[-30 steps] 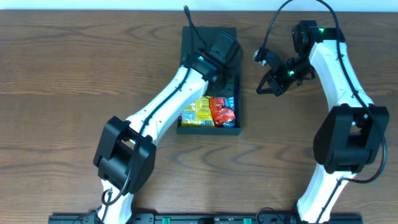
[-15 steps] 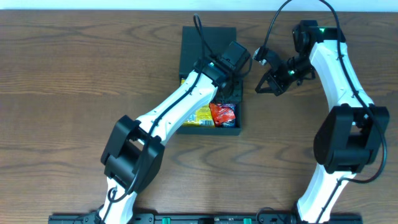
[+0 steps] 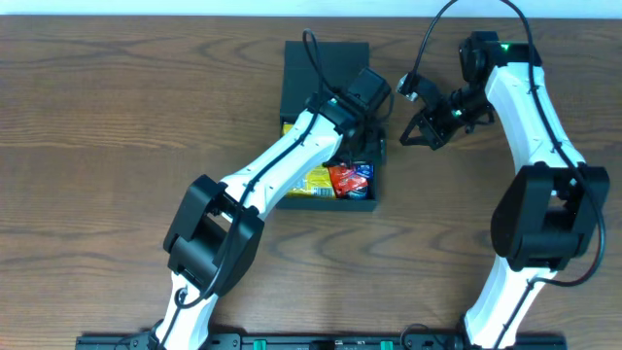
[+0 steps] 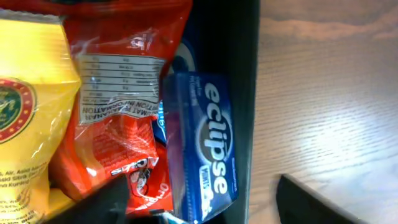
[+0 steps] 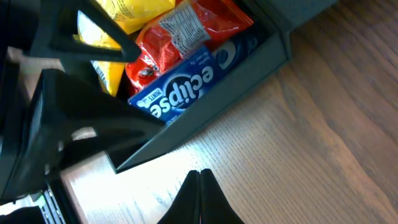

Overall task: Pack container
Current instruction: 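Carry the Eclipse tin into the box's right side and release, then move both grippers to the box lid's left and right edges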

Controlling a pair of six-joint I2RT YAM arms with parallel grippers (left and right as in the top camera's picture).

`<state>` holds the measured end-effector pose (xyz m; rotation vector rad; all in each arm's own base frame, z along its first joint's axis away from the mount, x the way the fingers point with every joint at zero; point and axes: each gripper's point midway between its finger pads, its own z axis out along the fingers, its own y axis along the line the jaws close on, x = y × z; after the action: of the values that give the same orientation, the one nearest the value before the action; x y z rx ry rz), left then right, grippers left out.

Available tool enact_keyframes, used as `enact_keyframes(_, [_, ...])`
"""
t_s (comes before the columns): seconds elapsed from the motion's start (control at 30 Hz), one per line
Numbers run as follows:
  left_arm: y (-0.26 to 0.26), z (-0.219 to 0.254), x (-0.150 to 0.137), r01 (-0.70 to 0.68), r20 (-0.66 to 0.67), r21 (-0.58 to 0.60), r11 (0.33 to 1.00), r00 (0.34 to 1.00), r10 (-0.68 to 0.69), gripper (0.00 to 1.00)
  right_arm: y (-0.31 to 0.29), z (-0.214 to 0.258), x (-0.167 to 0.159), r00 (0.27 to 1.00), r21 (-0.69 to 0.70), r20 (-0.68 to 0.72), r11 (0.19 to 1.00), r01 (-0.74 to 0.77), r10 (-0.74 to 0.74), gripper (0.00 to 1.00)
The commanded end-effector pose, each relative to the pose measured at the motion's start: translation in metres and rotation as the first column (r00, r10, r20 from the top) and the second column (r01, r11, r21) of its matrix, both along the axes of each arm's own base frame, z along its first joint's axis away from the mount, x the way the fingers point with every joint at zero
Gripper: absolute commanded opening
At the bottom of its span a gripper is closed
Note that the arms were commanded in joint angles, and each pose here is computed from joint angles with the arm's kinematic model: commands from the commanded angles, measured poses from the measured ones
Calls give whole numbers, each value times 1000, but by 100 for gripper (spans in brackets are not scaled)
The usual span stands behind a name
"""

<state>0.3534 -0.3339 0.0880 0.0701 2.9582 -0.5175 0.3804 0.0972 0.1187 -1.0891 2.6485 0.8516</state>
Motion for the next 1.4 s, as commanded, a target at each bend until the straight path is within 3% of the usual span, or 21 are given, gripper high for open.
enact_keyframes(0.0, [2, 9, 7, -9, 9, -22, 1000, 1000, 10, 83, -1, 10, 6, 999, 26, 38, 1000, -3, 2, 1])
enact_keyframes(0.17, [14, 39, 23, 9, 82, -58, 998, 997, -4, 76, -3, 10, 7, 999, 27, 38, 1000, 3, -4, 1])
enact_keyframes(0.27, [42, 81, 47, -23, 211, -54, 998, 977, 34, 69, -7, 11, 9, 999, 36, 41, 999, 18, -20, 1])
enact_keyframes(0.3, [60, 96, 58, -53, 276, -26, 998, 959, 59, 58, -7, 13, 10, 999, 56, 45, 998, 25, -27, 1])
enact_keyframes(0.37, [106, 123, 81, -168, 396, 45, 985, 908, 137, 15, -3, 19, 18, 996, 115, 58, 992, 54, -61, 1])
enact_keyframes(0.4, [122, 131, 87, -205, 426, 63, 977, 891, 160, 6, -3, 20, 21, 995, 125, 57, 989, 76, -83, 2])
enact_keyframes(0.53, [185, 143, 104, -293, 467, 119, 949, 860, 207, 6, -7, 17, 30, 984, 98, 22, 980, 173, -176, 5])
enact_keyframes(0.6, [208, 138, 104, -326, 441, 138, 935, 866, 236, 6, -7, 17, 26, 979, 93, -21, 975, 204, -203, 22])
enact_keyframes(0.63, [220, 134, 103, -344, 424, 151, 927, 869, 254, 6, -6, 17, 23, 974, 89, -48, 971, 223, -220, 25])
enact_keyframes(0.67, [229, 128, 103, -365, 404, 153, 919, 871, 279, 6, -6, 17, 22, 970, 85, -67, 967, 241, -235, 23])
enact_keyframes(0.73, [237, 116, 104, -372, 356, 123, 920, 882, 309, 6, -6, 17, 22, 957, 79, -97, 956, 282, -274, 2])
enact_keyframes(0.87, [239, 72, 118, -360, 247, 81, 930, 911, 331, 6, 2, 11, 43, 950, 82, -37, 946, 313, -311, 2])
enact_keyframes(1.0, [222, 22, 136, -314, 135, -22, 949, 940, 314, 6, -7, -12, 75, 874, -9, -19, 874, 485, -486, 2])
enact_keyframes(1.1, [211, -11, 153, -293, 85, -124, 948, 949, 304, 6, 3, -32, 82, 846, 31, -109, 849, 528, -522, 2])
enact_keyframes(1.37, [202, -46, 160, -319, 8, -178, 931, 945, 326, 6, 24, -75, 93, 788, 103, -296, 802, 589, -540, 2])
